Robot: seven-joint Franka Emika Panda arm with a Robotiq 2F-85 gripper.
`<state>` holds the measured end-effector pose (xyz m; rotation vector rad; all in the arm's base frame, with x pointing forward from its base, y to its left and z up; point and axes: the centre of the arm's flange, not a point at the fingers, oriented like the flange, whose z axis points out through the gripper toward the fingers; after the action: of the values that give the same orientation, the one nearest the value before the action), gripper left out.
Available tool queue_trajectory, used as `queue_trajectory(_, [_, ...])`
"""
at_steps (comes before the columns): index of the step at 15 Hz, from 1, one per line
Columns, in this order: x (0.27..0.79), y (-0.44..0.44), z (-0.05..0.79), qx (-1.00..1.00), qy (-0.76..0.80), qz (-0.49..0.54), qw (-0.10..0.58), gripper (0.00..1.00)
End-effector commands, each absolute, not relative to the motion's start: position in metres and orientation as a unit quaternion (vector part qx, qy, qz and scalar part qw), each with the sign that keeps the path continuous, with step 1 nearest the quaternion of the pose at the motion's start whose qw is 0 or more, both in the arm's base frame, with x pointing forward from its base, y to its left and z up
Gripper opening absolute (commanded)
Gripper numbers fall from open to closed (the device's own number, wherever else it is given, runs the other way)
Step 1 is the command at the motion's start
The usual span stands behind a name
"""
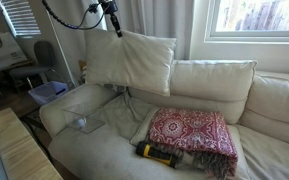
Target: Pick up the pillow on the far left corner side of the couch and put it on the red patterned blanket
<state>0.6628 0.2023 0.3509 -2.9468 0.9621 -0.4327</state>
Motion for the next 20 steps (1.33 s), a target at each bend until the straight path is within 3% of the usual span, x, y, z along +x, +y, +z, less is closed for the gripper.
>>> queue_trajectory(1, [0.660, 0.201, 0.351, -0.941, 0.309, -0.137, 0.006, 0.12])
queue_trajectory(4, [0.658, 0.200, 0.349, -0.941, 0.311, -0.135, 0.006, 0.12])
queue_trajectory(5, [0.657, 0.191, 0.348, -0.937, 0.313, -0.153, -0.024, 0.03])
queue_trajectory(14, [0.615, 0.095, 0.350, -0.906, 0.339, -0.196, -0.159, 0.03])
queue_trajectory(20, [0.588, 0.037, 0.338, -0.909, 0.265, -0.224, -0.232, 0.03])
